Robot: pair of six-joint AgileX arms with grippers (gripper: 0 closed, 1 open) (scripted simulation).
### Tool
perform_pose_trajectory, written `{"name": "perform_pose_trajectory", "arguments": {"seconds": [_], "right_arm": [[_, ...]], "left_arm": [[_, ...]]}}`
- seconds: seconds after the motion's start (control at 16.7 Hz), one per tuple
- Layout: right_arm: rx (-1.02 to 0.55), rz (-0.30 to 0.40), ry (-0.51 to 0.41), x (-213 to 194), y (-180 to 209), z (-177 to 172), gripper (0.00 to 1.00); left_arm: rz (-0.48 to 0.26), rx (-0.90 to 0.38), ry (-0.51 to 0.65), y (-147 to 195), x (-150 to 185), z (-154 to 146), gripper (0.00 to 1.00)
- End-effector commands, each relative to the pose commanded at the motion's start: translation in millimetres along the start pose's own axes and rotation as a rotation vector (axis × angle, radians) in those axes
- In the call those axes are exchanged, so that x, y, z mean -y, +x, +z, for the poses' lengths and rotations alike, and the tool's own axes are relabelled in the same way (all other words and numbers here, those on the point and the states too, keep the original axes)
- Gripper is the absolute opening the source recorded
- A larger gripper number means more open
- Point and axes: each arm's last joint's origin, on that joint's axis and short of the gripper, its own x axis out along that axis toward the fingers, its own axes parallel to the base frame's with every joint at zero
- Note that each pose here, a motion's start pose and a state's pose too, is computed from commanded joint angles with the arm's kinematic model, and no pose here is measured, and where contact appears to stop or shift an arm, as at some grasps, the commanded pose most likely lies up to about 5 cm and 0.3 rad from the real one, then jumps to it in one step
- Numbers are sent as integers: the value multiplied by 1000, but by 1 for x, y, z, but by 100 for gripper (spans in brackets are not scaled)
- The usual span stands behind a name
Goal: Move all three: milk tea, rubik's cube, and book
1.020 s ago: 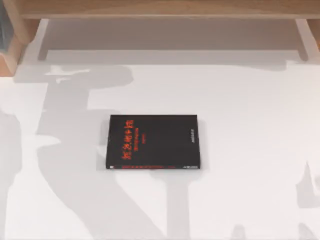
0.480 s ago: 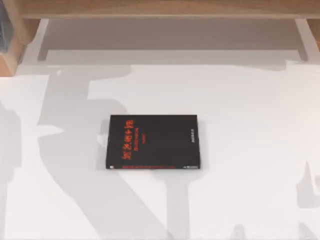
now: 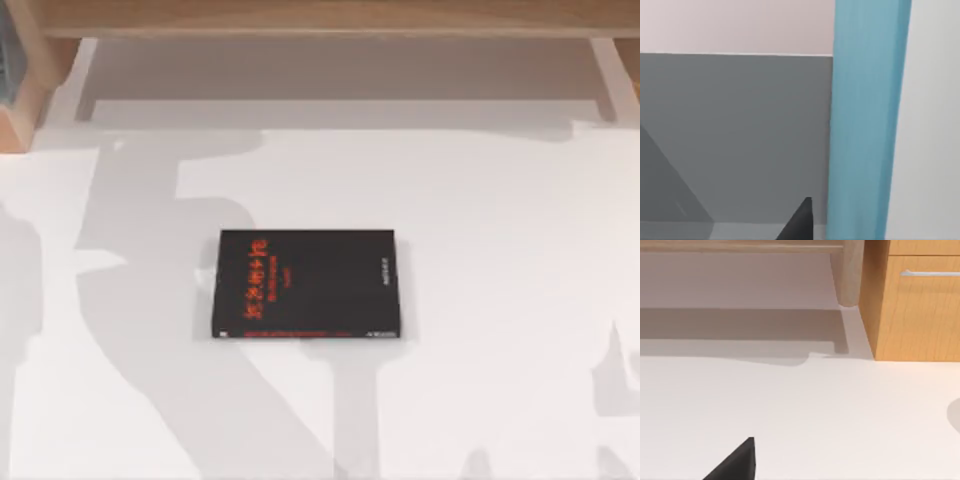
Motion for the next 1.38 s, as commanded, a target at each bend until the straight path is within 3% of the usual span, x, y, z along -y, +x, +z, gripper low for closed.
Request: {"name": "perform_pose_trajectory", "arguments": {"seconds": [0.36,1.38], "right_arm": [[0,0,0,0,0,0,100],[0,0,0,0,0,0,100]], "left_arm": [[0,0,0,0,0,0,2],[3,2,2,-11,-1,11,0]]}}
